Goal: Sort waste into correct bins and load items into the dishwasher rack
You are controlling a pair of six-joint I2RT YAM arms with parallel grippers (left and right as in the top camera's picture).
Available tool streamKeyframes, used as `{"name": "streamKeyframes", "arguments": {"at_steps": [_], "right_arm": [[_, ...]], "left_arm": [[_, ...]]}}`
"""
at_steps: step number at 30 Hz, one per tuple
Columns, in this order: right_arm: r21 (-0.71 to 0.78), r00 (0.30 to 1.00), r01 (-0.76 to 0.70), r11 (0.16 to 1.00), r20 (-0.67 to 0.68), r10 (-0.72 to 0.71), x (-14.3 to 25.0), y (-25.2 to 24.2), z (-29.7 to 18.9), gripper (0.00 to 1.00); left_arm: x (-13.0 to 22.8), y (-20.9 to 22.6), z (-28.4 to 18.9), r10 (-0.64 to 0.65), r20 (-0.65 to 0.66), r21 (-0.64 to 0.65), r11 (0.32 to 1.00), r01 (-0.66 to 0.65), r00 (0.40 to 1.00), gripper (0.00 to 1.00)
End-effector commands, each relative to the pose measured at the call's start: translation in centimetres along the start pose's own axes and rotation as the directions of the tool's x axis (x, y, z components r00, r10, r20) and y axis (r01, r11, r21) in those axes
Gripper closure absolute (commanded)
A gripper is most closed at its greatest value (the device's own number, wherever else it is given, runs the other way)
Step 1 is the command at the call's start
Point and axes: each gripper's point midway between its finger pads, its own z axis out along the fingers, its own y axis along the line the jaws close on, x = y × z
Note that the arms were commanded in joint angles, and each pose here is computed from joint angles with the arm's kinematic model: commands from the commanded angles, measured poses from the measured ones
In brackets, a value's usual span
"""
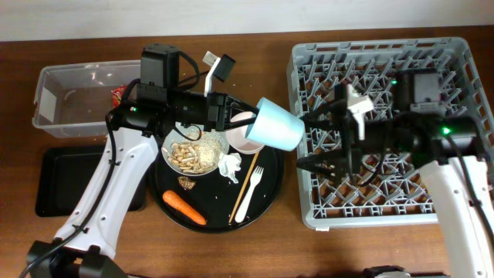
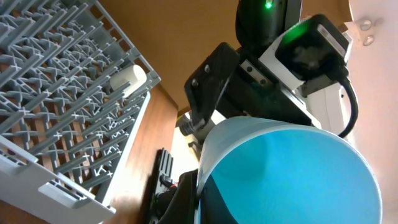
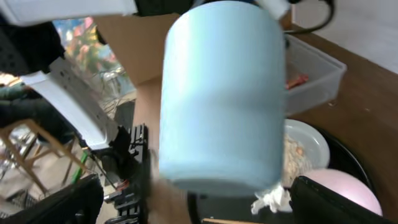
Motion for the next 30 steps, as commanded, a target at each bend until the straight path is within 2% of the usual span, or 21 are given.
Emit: {"name": "streamKeyframes", "arguments": {"at_steps": [1,5,11,14,17,18,19,20,21,22,23,24,25,26,28,29,30], "right_arm": [[-0.063,0.999,0.037,0.997,0.017,-0.036,-0.5,0.7,1.0,0.01],[-0.064,0.999,0.043,0.997,0.026,-0.042,-0.8,0.2,1.3,0.02],[-0.062,0.998,0.052,0.997,0.028,-0.051,-0.9,0.0,1.3,0.34],[-0.057,0.999,0.033,0.998,0.021,-0.032,-0.8,-0.1,1.3,0.38],[0.038,0.996,-0.069,0.997,-0.054,0.071,0.5,-1.6,1.3,0.41],[0.128,0.983,-0.138,0.982,-0.102,0.152,1.6,-2.9,1.1,0.41],[0.294,0.945,-0.238,0.926,-0.151,0.291,3.4,-5.2,0.4,0.43],[0.441,0.902,-0.3,0.846,-0.158,0.402,4.9,-7.0,-0.8,0.43],[0.523,0.875,-0.321,0.79,-0.155,0.458,5.8,-7.9,-2.2,0.43],[0.566,0.861,-0.329,0.756,-0.149,0.486,6.2,-8.3,-3.3,0.43],[0.634,0.834,-0.363,0.683,-0.107,0.542,6.4,-9.0,-5.0,0.43],[0.72,0.796,-0.406,0.563,-0.024,0.605,6.6,-9.9,-8.1,0.46],[0.79,0.752,-0.454,0.413,0.091,0.653,6.7,-10.6,-11.7,0.49],[0.825,0.707,-0.508,0.247,0.237,0.666,6.3,-11.0,-16.7,0.51],[0.853,0.651,-0.518,0.061,0.347,0.675,6.7,-11.6,-22.3,0.51],[0.865,0.607,-0.498,-0.063,0.4,0.687,7.4,-12.2,-25.3,0.51],[0.86,0.559,-0.475,-0.187,0.458,0.691,8.2,-12.9,-28.0,0.51]], "left_arm": [[0.2,-0.5,0.1,-0.012,-0.014,0.033,0.999,0.013,1.0,1.0],[1.1,-0.9,2.4,-0.004,-0.059,0.034,0.999,0.006,0.998,1.0],[1.3,-0.9,2.8,-0.003,-0.064,0.028,1.0,0.004,0.998,1.0],[1.2,-0.7,2.8,-0.002,-0.06,0.016,1.0,0.003,0.998,1.0],[1.1,-0.3,2.8,0.002,-0.052,-0.007,1.0,-0.002,0.999,0.49],[0.8,0.5,2.8,0.002,-0.036,-0.052,0.999,-0.004,0.999,0.41],[0.5,1.8,2.6,0.016,-0.015,-0.125,0.992,-0.017,1.0,0.37],[1.0,5.9,1.6,-0.001,0.005,-0.35,0.937,0.003,1.0,0.24],[2.1,9.1,0.1,-0.047,0.008,-0.528,0.848,0.044,0.999,0.21],[3.4,11.6,-1.9,-0.107,0.021,-0.675,0.732,0.093,0.994,0.18],[4.4,13.3,-3.8,-0.143,0.03,-0.774,0.623,0.114,0.989,0.18],[6.1,15.2,-7.0,-0.192,0.042,-0.893,0.432,0.123,0.98,0.18],[7.6,16.1,-10.1,-0.231,0.047,-0.961,0.254,0.107,0.972,0.17],[8.5,16.4,-12.2,-0.25,0.045,-0.987,0.137,0.081,0.967,0.16],[8.5,16.4,-12.7,-0.251,0.057,-0.99,0.109,0.086,0.966,0.16],[8.5,16.5,-13.1,-0.251,0.08,-0.991,0.083,0.104,0.965,0.16],[8.6,16.5,-14.2,-0.243,0.106,-0.994,0.011,0.112,0.964,0.15]]}}
